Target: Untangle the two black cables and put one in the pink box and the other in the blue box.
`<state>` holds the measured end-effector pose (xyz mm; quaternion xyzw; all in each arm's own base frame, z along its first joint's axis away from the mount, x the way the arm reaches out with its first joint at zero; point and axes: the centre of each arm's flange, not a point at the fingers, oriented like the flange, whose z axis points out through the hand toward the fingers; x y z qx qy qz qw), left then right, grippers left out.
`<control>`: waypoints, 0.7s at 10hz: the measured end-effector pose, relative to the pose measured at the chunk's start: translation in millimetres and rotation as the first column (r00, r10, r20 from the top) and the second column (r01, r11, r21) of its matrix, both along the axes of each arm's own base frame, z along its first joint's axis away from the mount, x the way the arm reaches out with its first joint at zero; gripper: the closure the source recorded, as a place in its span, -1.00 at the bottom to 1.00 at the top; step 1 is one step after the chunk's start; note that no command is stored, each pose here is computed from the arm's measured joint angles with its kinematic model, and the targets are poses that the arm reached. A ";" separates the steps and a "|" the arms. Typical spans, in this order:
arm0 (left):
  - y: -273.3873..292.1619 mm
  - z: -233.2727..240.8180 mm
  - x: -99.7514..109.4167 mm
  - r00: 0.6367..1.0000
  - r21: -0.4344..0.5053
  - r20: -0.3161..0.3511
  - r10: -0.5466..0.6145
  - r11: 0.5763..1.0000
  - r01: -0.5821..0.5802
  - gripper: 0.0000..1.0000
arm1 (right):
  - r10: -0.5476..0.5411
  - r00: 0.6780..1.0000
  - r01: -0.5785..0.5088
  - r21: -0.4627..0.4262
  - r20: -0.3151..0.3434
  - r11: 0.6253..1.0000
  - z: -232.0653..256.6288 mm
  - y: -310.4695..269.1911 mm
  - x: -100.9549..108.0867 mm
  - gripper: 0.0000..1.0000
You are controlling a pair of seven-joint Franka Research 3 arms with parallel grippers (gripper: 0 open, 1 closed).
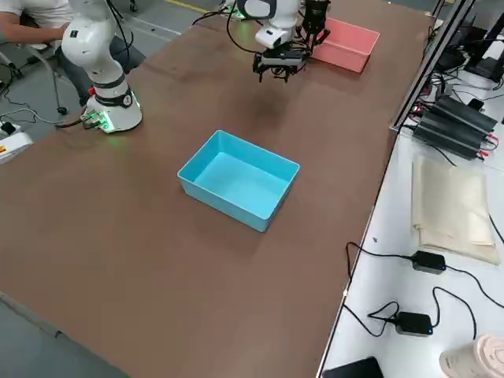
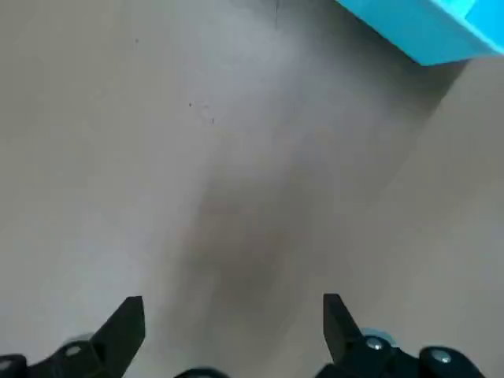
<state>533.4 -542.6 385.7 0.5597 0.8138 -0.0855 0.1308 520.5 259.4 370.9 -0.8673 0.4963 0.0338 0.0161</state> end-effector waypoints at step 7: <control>-7.9 6.4 -5.2 1.000 -0.014 0.007 -0.005 1.000 0.005 0.72 | -0.026 1.000 0.026 0.019 -0.017 0.999 36.4 39.3 -7.6 -1.00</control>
